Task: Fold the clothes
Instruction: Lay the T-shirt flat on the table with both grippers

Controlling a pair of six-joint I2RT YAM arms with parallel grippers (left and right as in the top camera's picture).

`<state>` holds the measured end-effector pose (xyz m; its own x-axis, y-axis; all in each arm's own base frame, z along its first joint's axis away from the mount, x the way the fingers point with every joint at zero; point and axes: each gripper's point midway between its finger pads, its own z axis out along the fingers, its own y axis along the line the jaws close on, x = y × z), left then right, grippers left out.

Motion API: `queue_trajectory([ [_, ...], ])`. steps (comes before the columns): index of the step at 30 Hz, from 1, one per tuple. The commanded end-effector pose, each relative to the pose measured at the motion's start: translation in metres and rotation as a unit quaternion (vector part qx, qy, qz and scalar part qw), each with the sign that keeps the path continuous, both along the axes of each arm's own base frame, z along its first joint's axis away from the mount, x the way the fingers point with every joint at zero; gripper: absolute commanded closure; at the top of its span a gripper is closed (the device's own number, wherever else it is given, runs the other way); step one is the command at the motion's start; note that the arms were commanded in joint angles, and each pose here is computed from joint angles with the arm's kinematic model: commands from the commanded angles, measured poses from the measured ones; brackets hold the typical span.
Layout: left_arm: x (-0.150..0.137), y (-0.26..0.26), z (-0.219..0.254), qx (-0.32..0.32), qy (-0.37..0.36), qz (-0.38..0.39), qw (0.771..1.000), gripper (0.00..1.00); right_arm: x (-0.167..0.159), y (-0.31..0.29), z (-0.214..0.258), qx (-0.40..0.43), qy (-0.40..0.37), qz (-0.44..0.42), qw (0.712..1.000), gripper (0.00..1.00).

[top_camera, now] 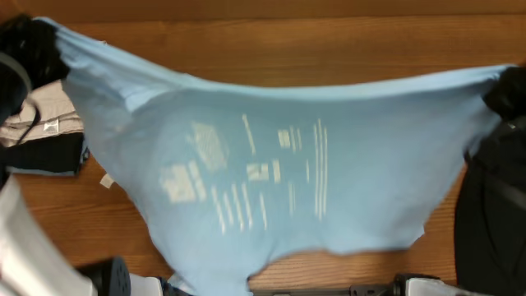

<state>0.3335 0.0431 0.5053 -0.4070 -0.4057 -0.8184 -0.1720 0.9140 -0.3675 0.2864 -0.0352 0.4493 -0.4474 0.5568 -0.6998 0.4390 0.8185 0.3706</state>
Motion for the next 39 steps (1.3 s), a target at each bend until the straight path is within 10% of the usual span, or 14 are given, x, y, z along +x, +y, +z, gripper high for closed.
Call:
queue_trajectory([
  [1, 0.044, 0.008, -0.039, -0.007, 0.054, -0.01, 0.998, 0.96, 0.046, -0.012, -0.04, -0.006, 0.062, -0.022, 0.998, 0.96],
  [14, 0.246, -0.025, -0.259, 0.031, 0.194, -0.069, 0.978, 0.96, 0.255, -0.027, -0.258, -0.007, 0.18, -0.012, 0.984, 0.96],
  [24, 0.326, -0.031, -0.395, 0.044, 0.19, -0.069, 0.978, 0.96, 0.358, -0.034, -0.368, -0.011, 0.094, -0.011, 0.995, 0.93],
  [29, 0.352, -0.03, -0.39, 0.05, 0.133, -0.066, 0.988, 0.96, 0.389, -0.033, -0.378, -0.02, 0.032, 0.003, 0.999, 0.8],
  [32, 0.367, -0.032, -0.372, 0.06, 0.084, -0.075, 0.992, 0.2, 0.403, -0.033, -0.365, -0.037, -0.007, 0.017, 0.999, 0.3],
  [35, 0.372, -0.039, -0.329, 0.07, 0.032, -0.11, 0.991, 0.0, 0.409, -0.02, -0.347, -0.104, -0.015, 0.114, 0.988, 0.0],
  [39, 0.341, -0.039, -0.281, 0.04, 0.055, -0.098, 0.993, 0.02, 0.373, -0.01, -0.328, -0.076, 0.052, 0.136, 0.986, 0.03],
])
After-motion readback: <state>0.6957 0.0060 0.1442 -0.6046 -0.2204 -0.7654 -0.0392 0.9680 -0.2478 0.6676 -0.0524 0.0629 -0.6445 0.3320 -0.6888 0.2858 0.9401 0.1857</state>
